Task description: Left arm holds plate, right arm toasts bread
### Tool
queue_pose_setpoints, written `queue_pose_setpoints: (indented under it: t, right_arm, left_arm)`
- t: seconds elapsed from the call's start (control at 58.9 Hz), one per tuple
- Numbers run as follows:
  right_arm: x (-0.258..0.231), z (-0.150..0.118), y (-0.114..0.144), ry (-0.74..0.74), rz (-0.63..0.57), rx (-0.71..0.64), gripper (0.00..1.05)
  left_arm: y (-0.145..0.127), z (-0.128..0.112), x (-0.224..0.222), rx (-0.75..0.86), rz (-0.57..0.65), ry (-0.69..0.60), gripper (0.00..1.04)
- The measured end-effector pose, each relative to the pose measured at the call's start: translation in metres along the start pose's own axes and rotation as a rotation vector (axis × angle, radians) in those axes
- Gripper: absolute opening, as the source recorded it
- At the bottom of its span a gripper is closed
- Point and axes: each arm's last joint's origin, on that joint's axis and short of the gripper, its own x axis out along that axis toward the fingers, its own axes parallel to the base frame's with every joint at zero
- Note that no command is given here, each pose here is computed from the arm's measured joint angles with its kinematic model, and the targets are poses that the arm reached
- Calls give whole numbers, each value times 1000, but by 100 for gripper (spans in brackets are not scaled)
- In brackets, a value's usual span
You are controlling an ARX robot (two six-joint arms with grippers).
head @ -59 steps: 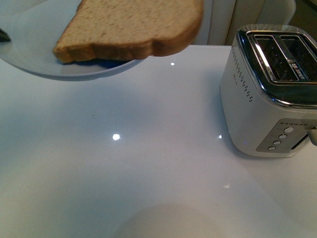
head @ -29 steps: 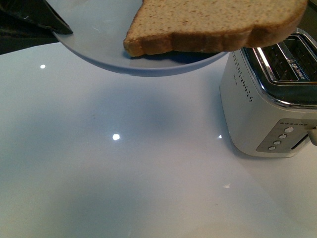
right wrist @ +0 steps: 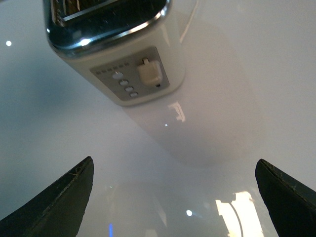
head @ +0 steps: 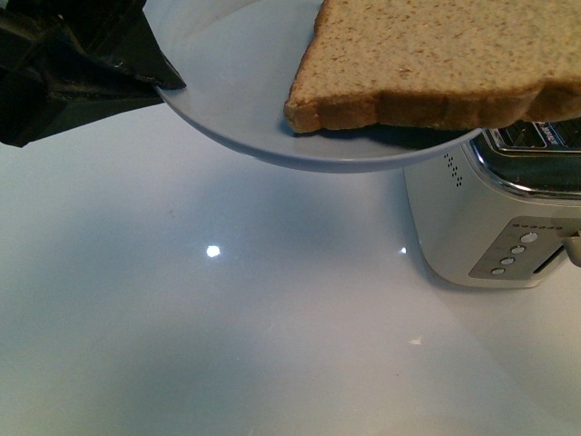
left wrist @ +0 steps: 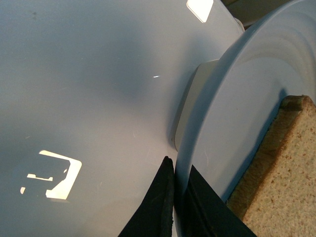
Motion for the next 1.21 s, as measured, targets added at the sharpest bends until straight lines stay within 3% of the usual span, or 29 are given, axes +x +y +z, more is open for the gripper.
queue_pose_setpoints:
  t: [0.492,0.679,0.917,1.206]
  right_arm:
    - [22,81,77,-105,271,249,96]
    - [28,87,100,-65,336,326,96]
    - [36,81,109,-14,347,388,96]
    - [40,78,114,26,375,479,54]
  left_arm:
    - [-1,-4,0,7,1,21,3]
    - [-1,-4,0,7,1,23,3]
    - [-1,-4,0,3,5,28,3]
    - [-1,-4,0,-13,1,34,3]
